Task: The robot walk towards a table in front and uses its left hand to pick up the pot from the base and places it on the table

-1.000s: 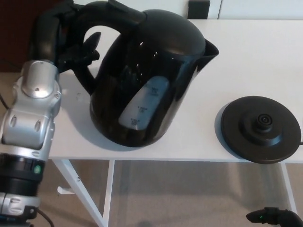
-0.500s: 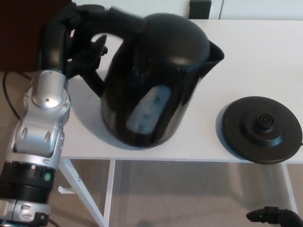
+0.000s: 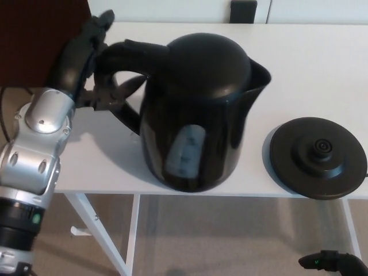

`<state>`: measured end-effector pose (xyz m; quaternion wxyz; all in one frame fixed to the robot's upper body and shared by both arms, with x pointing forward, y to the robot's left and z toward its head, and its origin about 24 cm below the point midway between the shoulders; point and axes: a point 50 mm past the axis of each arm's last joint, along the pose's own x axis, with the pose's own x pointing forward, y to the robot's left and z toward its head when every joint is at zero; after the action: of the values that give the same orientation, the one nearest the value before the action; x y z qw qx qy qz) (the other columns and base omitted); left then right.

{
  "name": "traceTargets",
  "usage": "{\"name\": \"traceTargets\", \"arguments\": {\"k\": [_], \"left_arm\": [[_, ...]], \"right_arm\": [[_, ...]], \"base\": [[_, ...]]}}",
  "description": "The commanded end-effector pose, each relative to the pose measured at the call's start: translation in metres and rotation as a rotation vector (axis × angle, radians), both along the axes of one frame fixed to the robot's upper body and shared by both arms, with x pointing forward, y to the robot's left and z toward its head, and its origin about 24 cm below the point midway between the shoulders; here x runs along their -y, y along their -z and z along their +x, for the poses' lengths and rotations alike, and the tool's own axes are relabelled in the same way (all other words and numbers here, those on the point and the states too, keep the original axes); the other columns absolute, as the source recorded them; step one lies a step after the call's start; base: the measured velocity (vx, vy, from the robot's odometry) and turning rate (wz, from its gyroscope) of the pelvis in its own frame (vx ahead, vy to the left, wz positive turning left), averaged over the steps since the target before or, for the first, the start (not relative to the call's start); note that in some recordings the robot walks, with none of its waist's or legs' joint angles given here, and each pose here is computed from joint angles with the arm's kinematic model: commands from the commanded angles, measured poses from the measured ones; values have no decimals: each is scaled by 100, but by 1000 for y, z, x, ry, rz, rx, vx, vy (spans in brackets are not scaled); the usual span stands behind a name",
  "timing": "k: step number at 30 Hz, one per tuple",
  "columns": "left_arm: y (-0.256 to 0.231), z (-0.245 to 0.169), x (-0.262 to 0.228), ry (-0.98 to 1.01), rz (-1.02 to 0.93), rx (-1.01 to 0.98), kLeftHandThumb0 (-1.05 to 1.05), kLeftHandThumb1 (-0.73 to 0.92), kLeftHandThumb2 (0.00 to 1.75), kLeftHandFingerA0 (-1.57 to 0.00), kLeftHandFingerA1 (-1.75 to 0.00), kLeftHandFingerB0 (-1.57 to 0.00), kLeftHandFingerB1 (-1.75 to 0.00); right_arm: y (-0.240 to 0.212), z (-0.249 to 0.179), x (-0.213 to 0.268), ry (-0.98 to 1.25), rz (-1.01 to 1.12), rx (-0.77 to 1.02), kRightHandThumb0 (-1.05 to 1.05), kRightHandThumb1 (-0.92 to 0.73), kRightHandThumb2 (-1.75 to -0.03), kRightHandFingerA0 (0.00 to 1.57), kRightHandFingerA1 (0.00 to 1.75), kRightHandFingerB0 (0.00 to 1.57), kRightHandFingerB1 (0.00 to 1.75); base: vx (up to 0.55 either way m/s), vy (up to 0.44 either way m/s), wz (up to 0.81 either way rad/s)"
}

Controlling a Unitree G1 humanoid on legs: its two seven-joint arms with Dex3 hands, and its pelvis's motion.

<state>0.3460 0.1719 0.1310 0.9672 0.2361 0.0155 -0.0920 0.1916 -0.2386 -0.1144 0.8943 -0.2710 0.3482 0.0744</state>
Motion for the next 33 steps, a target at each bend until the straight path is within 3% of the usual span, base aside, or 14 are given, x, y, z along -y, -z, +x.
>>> {"name": "traceTargets", "arguments": {"k": [1, 14, 15, 19, 20, 25, 33], "left_arm": [[9, -3, -1, 54, 13, -103, -52, 34, 65, 0, -3, 0, 0], [-1, -1, -14, 113, 45, -164, -49, 31, 63, 0, -5, 0, 0], [-3, -1, -16, 124, 47, -175, -44, 40, 64, 0, 0, 0, 0], [-4, 0, -17, 150, 44, -204, -43, 43, 53, 0, 0, 0, 0], [-6, -1, -21, 176, 84, -197, -55, 39, 64, 0, 0, 0, 0], [-13, -3, -30, 217, 95, -213, -74, 41, 73, 0, 0, 0, 0], [-29, -14, -47, 313, -75, -216, -80, 43, 77, 0, 0, 0, 0]], "right_arm": [[-1, 1, 4, 21, 0, -5, -38, -62, -59, 76, 47, 62, 44], [-2, 3, 4, 23, 5, -5, -38, -61, -57, 76, 47, 61, 43], [-2, 3, 4, 23, 5, -7, -38, -62, -59, 74, 48, 60, 44], [-2, 2, 7, 27, -1, -4, -37, -62, -58, 76, 48, 61, 44], [-2, 2, 7, 29, 0, -5, -35, -62, -58, 75, 47, 61, 44], [0, 1, 5, 24, -1, -16, -35, -62, -58, 75, 48, 62, 44], [3, -8, 5, 7, -16, -26, -33, -61, -57, 74, 47, 61, 43]], "base": [[0, 0, 0], [0, 0, 0], [0, 0, 0], [0, 0, 0], [0, 0, 0], [0, 0, 0], [0, 0, 0]]}}
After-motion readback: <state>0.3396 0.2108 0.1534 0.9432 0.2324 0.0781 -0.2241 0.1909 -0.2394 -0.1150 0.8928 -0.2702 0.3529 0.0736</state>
